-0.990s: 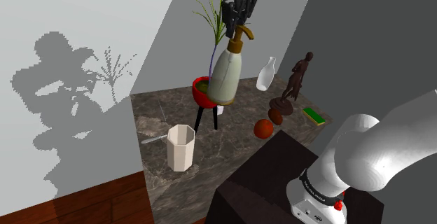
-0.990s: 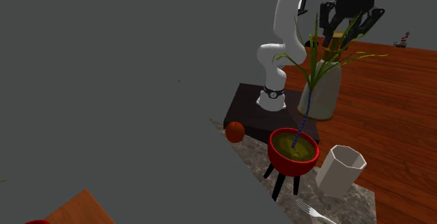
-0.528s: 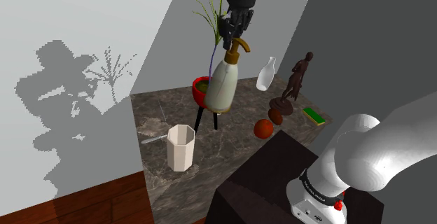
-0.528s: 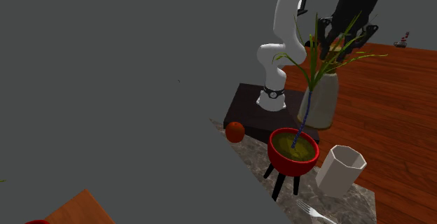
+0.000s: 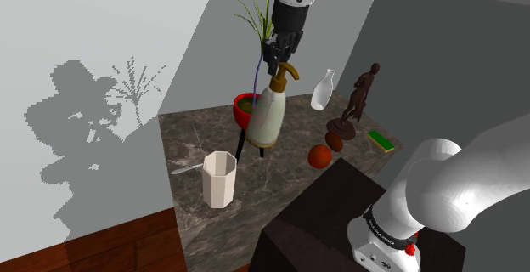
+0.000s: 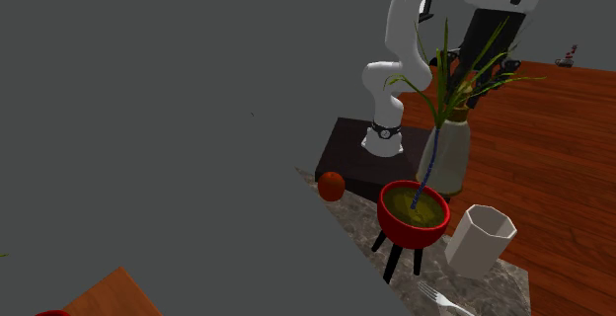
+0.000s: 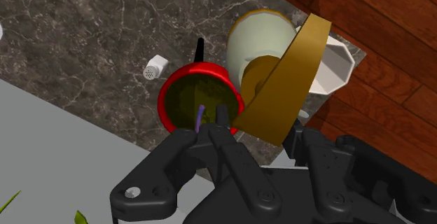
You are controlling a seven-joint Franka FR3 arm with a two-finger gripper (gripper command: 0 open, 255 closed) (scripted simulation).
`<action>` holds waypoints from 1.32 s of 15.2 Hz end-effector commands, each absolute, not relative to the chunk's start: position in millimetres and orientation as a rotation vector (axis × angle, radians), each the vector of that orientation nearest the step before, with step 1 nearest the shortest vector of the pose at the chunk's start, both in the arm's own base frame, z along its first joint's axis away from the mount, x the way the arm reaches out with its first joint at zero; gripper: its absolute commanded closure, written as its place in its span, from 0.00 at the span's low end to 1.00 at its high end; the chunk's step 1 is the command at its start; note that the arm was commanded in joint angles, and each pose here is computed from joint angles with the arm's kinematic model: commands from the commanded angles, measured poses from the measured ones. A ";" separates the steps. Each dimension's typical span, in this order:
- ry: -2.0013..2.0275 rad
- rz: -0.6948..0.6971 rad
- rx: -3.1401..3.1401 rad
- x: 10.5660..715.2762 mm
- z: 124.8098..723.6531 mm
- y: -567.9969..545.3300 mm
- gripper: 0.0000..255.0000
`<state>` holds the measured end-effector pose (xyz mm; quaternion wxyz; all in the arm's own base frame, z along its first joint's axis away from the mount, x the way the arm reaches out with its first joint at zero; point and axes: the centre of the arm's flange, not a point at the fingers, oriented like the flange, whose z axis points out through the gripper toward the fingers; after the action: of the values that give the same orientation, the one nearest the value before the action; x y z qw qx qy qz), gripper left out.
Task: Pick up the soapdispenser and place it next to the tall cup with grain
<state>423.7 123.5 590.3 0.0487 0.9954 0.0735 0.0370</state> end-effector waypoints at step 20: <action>0.224 0.114 3.034 424.2 479.1 123.9 1.00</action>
<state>424.7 124.5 483.4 0.0487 0.9954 0.0735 0.0369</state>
